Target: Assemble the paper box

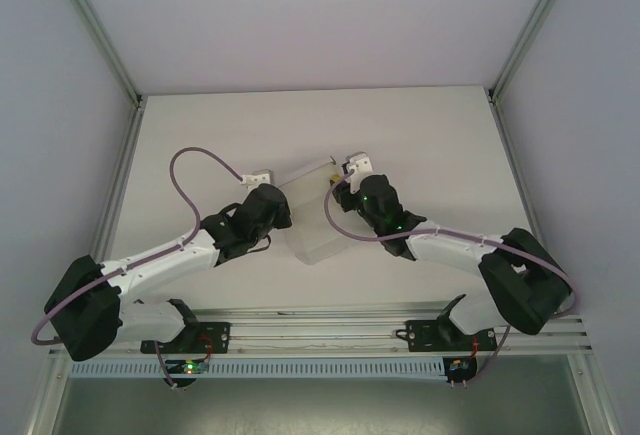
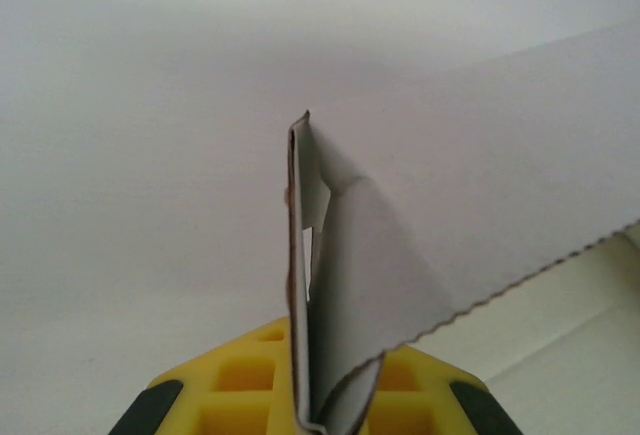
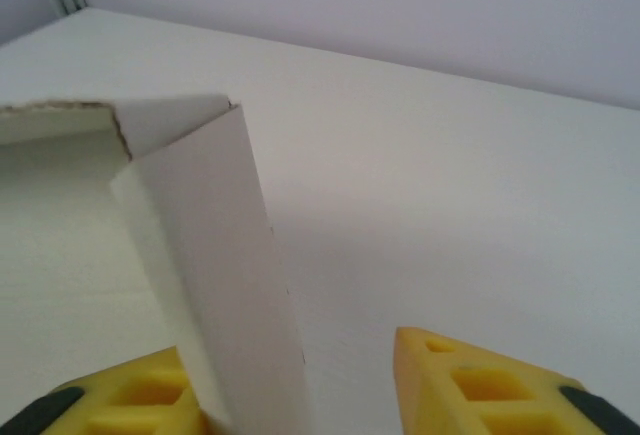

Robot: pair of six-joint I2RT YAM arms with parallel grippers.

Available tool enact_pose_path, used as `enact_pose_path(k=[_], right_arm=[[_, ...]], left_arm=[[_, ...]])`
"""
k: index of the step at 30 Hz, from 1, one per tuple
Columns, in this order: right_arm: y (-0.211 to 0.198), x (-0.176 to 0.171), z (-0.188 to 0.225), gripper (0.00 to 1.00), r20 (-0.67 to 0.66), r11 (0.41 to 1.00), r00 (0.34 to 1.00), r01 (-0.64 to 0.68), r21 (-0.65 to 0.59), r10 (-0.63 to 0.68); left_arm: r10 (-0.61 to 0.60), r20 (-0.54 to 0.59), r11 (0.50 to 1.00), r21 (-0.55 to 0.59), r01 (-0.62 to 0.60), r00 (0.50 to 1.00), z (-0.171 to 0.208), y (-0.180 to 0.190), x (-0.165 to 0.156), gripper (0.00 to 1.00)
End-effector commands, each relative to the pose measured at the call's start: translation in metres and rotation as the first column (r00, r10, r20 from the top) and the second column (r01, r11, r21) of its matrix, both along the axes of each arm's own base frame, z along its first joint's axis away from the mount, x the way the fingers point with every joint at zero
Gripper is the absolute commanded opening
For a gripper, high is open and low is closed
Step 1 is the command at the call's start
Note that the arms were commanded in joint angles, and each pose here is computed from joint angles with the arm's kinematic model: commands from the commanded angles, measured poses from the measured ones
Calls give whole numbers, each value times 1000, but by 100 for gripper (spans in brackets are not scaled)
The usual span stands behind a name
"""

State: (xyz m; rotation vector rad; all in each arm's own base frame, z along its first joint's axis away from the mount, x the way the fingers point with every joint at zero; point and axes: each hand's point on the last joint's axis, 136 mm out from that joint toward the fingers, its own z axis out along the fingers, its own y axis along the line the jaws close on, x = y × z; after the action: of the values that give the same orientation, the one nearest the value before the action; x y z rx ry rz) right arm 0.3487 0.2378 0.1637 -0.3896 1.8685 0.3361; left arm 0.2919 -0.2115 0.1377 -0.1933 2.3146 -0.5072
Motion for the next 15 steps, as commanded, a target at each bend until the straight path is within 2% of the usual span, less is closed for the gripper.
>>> enact_pose_path(k=[1,4,7,9,15], right_arm=[[6,-10,10,50,14,997,997,-78,10,78],[18,-25,22,61,21,981,982,-186,50,185],[26,-43,39,76,41,955,961,-276,112,273],[23,-52,53,98,58,947,957,-291,139,285],[-30,-48,73,98,40,992,998,-46,122,41]], left_arm=[[-18,15,999,27,17,1000,1,3,0,0],[-27,19,999,35,27,999,1,1,0,0],[-43,27,998,54,41,999,0,2,1,0],[-80,57,994,84,75,995,2,0,3,0],[-268,234,953,205,222,935,5,-11,9,0]])
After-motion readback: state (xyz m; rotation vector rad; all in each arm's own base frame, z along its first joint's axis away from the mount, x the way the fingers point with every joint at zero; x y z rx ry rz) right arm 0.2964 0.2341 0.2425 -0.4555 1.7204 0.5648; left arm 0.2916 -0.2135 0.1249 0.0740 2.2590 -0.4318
